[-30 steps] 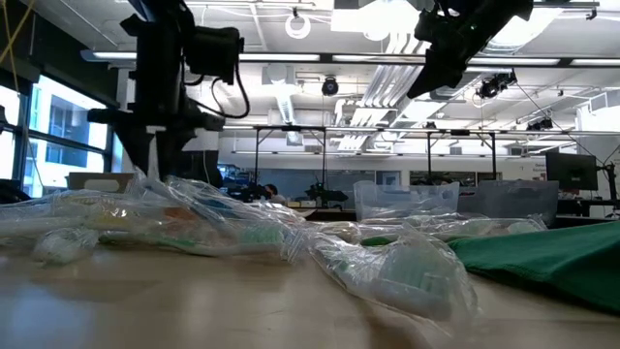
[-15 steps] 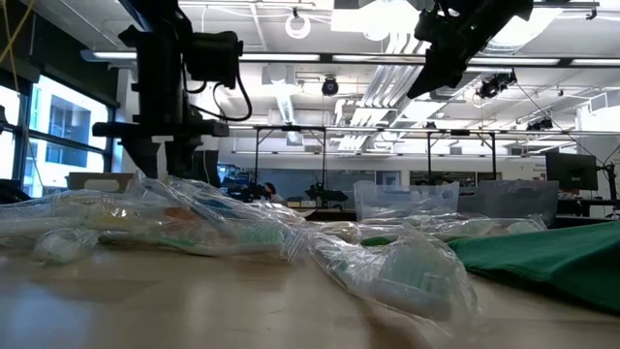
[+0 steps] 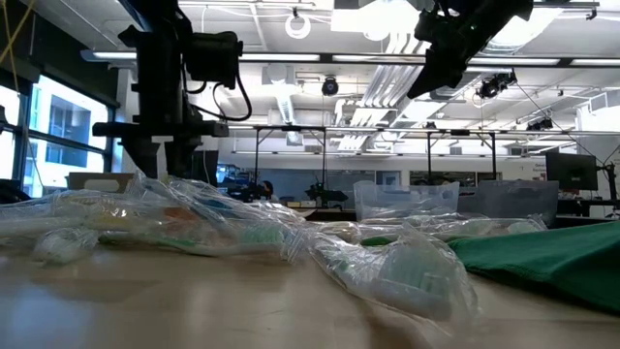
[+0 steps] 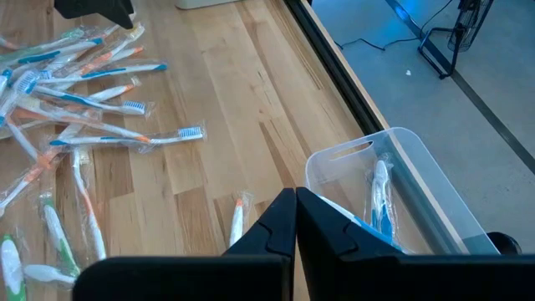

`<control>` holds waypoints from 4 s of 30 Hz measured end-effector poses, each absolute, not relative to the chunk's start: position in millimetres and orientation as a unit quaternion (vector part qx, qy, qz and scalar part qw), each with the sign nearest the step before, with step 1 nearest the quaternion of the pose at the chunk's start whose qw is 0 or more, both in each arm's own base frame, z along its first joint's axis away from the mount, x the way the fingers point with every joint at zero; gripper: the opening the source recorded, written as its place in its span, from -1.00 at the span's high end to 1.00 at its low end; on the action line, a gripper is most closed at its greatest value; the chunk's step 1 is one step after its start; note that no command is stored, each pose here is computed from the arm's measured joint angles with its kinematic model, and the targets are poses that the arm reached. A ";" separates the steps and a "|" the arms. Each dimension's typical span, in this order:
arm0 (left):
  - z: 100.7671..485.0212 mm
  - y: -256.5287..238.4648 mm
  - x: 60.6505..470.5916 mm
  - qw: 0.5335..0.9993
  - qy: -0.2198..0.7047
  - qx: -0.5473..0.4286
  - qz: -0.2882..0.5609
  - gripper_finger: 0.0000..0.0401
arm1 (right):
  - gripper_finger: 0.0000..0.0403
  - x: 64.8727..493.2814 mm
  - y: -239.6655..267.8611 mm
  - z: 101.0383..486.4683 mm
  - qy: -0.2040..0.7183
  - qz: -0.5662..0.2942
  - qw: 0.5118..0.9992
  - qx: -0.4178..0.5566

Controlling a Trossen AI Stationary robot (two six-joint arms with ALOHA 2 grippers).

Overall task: Pick & Place Toothbrushes
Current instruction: Put the orange toothbrush into the black bin

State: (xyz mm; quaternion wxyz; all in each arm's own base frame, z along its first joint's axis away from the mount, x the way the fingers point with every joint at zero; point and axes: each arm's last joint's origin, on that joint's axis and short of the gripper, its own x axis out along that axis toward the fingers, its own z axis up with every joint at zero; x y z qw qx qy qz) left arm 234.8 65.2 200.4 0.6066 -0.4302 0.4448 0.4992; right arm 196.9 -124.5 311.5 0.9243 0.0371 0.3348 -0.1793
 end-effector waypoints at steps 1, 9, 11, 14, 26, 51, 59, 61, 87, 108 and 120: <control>200.4 65.2 234.8 0.606 0.444 -0.430 0.500 0.24 | 0.99 196.9 -124.5 311.5 0.335 -0.179 0.924 0.037; 200.1 65.3 234.9 0.605 0.443 -0.431 0.501 0.24 | 0.99 196.9 -124.5 311.5 0.335 -0.179 0.924 0.037; 197.8 65.6 236.1 0.601 0.444 -0.432 0.505 0.24 | 0.99 196.8 -124.4 311.6 0.335 -0.179 0.924 0.037; 191.7 66.3 239.0 0.593 0.449 -0.432 0.510 0.24 | 0.99 196.8 -124.5 311.5 0.335 -0.179 0.924 0.037; 162.2 68.2 252.7 0.575 0.500 -0.420 0.493 0.24 | 0.98 196.7 -124.4 311.4 0.336 -0.179 0.924 0.038; 162.3 69.1 256.0 0.586 0.489 -0.423 0.488 0.80 | 0.98 196.8 -124.4 311.5 0.335 -0.179 0.924 0.037; 175.0 71.9 265.7 0.618 0.488 -0.405 0.465 0.91 | 0.98 196.8 -124.4 311.5 0.335 -0.179 0.924 0.037; 182.9 73.5 271.4 0.634 0.484 -0.396 0.454 0.89 | 0.98 196.8 -124.5 311.5 0.335 -0.179 0.924 0.037; 348.6 96.7 327.4 0.859 0.345 -0.078 0.370 0.92 | 0.99 196.8 -124.4 311.4 0.336 -0.178 0.924 0.033; 463.4 112.1 329.7 0.981 0.112 0.071 0.143 0.93 | 0.99 213.4 -128.1 342.7 0.153 -0.102 0.983 -0.013; 475.7 117.1 329.0 0.993 0.041 0.085 0.068 0.93 | 0.79 230.4 -118.0 361.5 0.042 -0.045 0.997 -0.048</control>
